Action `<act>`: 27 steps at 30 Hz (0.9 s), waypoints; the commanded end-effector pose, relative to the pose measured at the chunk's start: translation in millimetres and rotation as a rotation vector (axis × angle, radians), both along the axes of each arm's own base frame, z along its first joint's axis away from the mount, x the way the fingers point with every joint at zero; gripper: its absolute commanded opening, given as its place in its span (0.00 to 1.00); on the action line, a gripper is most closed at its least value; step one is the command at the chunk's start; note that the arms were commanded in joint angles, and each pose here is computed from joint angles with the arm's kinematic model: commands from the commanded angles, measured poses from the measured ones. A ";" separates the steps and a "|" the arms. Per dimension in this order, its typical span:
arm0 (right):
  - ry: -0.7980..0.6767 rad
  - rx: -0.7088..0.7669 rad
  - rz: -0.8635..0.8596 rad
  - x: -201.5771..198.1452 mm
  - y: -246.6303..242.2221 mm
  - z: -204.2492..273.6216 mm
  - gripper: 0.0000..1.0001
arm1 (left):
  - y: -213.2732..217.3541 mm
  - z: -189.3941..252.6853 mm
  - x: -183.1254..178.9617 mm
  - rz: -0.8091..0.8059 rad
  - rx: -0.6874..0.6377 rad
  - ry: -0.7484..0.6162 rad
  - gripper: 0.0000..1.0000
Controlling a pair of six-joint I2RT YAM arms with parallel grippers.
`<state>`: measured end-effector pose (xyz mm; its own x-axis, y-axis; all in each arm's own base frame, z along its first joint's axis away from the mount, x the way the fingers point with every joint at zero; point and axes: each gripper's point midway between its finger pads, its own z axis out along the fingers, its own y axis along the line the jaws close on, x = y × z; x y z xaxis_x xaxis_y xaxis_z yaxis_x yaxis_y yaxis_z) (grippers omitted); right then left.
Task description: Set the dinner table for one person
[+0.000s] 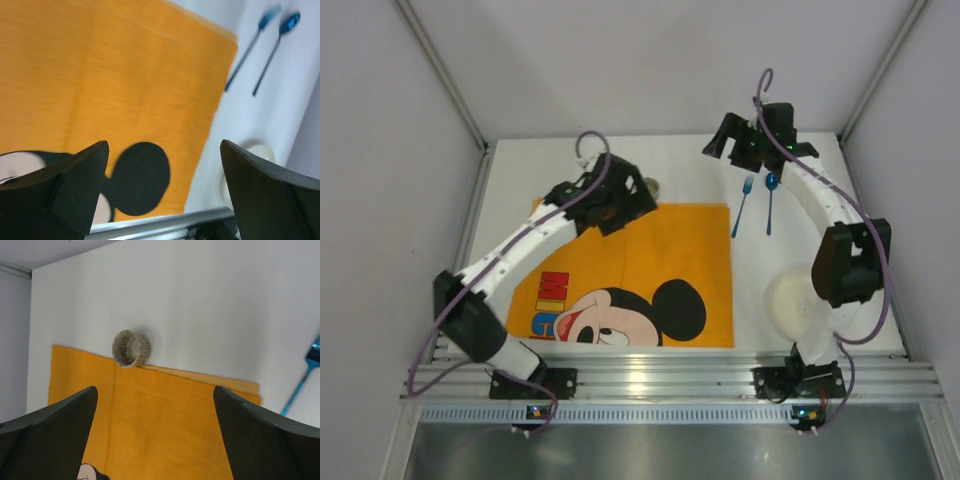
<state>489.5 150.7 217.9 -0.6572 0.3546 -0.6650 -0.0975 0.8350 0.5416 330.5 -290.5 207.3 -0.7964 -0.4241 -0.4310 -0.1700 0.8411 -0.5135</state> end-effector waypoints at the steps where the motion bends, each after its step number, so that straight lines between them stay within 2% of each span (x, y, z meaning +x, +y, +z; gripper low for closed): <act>1: 0.071 0.014 0.162 6.1 81.1 -14.8 1.00 | 103.2 0.7 -27.5 0.182 0.195 -0.055 0.98; 2: 0.092 0.006 0.174 7.7 91.3 -22.2 1.00 | 130.1 -21.8 -38.8 0.222 0.244 -0.005 0.98; 3: 0.072 0.009 0.188 15.7 103.4 -16.3 1.00 | 147.7 -11.4 -51.5 0.248 0.232 -0.031 0.98; 5: 0.147 -0.007 0.214 16.7 127.0 -52.0 0.99 | 181.2 -33.3 -75.2 0.299 0.280 0.032 0.98; 6: 0.139 0.000 0.217 21.9 135.5 -48.9 0.97 | 189.0 -34.3 -82.2 0.315 0.279 0.030 0.98; 7: 0.176 -0.011 0.229 21.0 147.1 -70.0 0.96 | 197.0 -26.2 -91.6 0.331 0.254 -0.001 0.98; 12: 0.207 -0.048 0.217 28.4 168.4 -95.2 0.90 | 220.9 -38.2 -122.7 0.385 0.254 0.011 0.98; 14: 0.233 -0.095 0.188 29.7 169.2 -114.9 0.89 | 224.7 -35.2 -125.2 0.391 0.260 0.002 0.98; 20: 0.253 -0.136 0.105 44.0 168.0 -135.6 0.77 | 230.4 -35.1 -128.8 0.390 0.300 0.022 0.98; 23: 0.267 -0.180 0.076 47.9 166.6 -146.8 0.61 | 231.9 -37.6 -130.9 0.390 0.304 0.026 0.98; 24: 0.273 -0.191 0.071 47.4 166.3 -150.4 0.47 | 232.4 -36.9 -131.4 0.390 0.305 0.022 0.98; 27: 0.283 -0.223 0.060 45.2 164.6 -158.4 0.31 | 233.8 -34.9 -129.4 0.389 0.314 0.011 0.98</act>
